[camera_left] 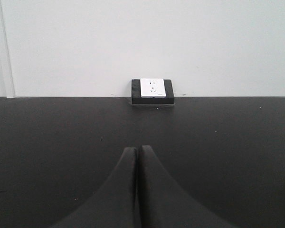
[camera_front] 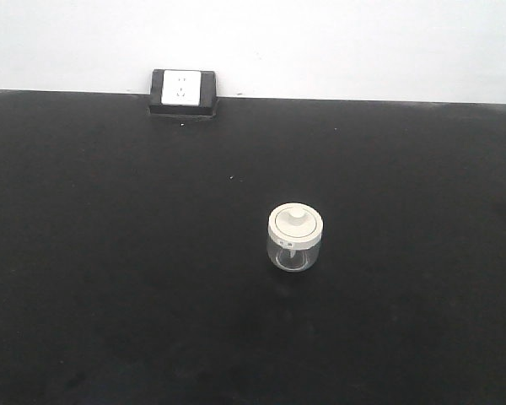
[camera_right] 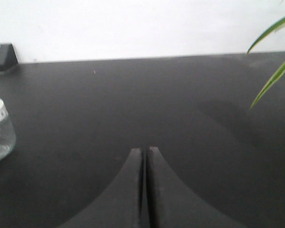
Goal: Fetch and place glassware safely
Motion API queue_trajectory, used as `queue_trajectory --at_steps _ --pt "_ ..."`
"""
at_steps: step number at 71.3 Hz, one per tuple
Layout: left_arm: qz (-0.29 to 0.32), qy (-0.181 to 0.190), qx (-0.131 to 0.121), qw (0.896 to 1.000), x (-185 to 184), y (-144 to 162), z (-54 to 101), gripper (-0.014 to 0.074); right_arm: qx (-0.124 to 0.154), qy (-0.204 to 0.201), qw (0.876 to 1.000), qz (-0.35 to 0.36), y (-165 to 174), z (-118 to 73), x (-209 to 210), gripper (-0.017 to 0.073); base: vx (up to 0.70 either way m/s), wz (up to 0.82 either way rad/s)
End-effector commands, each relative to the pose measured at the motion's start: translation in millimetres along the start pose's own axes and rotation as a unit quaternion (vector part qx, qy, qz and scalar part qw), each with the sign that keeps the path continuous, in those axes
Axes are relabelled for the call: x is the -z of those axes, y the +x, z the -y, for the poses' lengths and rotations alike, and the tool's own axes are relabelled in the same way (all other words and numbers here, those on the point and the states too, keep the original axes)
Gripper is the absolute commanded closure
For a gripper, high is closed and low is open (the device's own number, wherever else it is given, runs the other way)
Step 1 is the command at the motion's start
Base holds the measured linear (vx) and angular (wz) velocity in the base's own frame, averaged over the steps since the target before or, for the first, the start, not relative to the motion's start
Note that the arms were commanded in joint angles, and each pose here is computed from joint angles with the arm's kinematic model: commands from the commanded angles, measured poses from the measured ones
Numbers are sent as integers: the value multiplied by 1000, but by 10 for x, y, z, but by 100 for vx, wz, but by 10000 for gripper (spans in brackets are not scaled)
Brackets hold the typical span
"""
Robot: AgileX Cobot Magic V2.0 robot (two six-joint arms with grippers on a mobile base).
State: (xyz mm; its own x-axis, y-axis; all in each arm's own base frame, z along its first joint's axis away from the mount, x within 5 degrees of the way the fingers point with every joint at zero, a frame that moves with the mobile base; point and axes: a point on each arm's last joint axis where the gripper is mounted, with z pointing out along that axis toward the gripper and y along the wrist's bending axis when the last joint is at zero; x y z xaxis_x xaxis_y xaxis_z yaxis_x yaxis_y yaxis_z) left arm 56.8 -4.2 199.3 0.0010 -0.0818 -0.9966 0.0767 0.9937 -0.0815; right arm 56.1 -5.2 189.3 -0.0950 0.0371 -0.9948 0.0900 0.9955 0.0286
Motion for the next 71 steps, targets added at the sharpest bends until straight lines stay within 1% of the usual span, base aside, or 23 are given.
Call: queue_trajectory --at_steps 1,16,71 --pt "27 5 6 1000 3 30 2 601 16 -7 999 49 -37 -10 1 567 0 0" --pt "27 5 6 1000 3 30 2 601 22 -12 997 69 -73 -17 6 567 0 0" --pt "27 5 6 1000 3 30 2 601 22 -12 997 68 -72 -17 5 567 0 0"
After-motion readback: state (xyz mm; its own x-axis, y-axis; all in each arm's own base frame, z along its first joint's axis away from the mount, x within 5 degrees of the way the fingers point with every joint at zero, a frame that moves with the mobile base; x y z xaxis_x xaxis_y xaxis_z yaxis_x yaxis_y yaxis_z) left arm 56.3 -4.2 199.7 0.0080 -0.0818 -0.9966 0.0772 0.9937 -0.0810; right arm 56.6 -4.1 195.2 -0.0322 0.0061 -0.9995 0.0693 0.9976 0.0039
